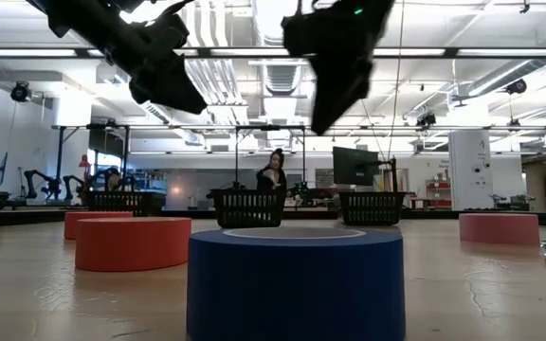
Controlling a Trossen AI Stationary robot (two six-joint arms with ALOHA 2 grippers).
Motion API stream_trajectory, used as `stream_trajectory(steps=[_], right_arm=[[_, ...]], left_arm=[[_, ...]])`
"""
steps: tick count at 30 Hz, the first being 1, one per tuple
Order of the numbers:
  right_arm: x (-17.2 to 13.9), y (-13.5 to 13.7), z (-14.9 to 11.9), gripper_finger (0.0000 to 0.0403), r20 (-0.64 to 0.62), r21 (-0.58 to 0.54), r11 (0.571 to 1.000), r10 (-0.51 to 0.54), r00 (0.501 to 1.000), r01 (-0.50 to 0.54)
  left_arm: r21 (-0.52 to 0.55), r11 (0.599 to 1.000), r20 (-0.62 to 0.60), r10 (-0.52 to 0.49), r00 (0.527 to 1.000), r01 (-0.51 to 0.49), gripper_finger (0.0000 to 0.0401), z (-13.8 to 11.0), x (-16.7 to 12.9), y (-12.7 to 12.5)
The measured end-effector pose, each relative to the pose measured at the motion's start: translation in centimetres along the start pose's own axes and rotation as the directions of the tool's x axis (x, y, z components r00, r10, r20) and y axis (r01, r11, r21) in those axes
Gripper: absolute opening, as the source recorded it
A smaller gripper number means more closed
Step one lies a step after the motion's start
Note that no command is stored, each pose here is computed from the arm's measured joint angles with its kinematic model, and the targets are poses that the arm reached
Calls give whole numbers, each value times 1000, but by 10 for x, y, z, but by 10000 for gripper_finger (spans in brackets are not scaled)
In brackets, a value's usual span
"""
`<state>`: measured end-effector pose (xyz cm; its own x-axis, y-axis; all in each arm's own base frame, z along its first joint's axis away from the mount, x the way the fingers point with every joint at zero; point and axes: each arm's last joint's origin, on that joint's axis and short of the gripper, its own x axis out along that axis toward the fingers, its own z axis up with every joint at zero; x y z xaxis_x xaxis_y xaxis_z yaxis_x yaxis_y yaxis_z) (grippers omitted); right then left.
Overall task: Pick and place Stapler, Stapler remover, tape
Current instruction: Put the blue staple remover into the middle black bin
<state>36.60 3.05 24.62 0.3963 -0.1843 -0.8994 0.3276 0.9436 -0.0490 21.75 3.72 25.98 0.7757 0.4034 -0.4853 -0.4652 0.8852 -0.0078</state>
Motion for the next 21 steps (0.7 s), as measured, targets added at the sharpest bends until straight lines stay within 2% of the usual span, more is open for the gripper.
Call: stream_trajectory(steps=[5,11,16,18,21], right_arm=[[-6,29,-29,160,-129,12,1000,-6,992,8],[-6,66,-64,164,-276,73,991,131,952,-115],[-5,87,-97,166,-389,180,975,196,900,-134],[-3,94,-109,166,-410,194,974,190,892,-118],[-2,101,-126,166,-433,147,983,162,887,-109]], left_arm=[[-4,1000,28,7,1000,-7,156,3,0,0],[44,999,86,3,996,-7,156,9,0,-1],[21,995,155,88,984,-92,156,15,-1,1],[11,993,170,115,979,-119,156,16,-1,2],[1,993,189,120,975,-122,156,18,-1,2]])
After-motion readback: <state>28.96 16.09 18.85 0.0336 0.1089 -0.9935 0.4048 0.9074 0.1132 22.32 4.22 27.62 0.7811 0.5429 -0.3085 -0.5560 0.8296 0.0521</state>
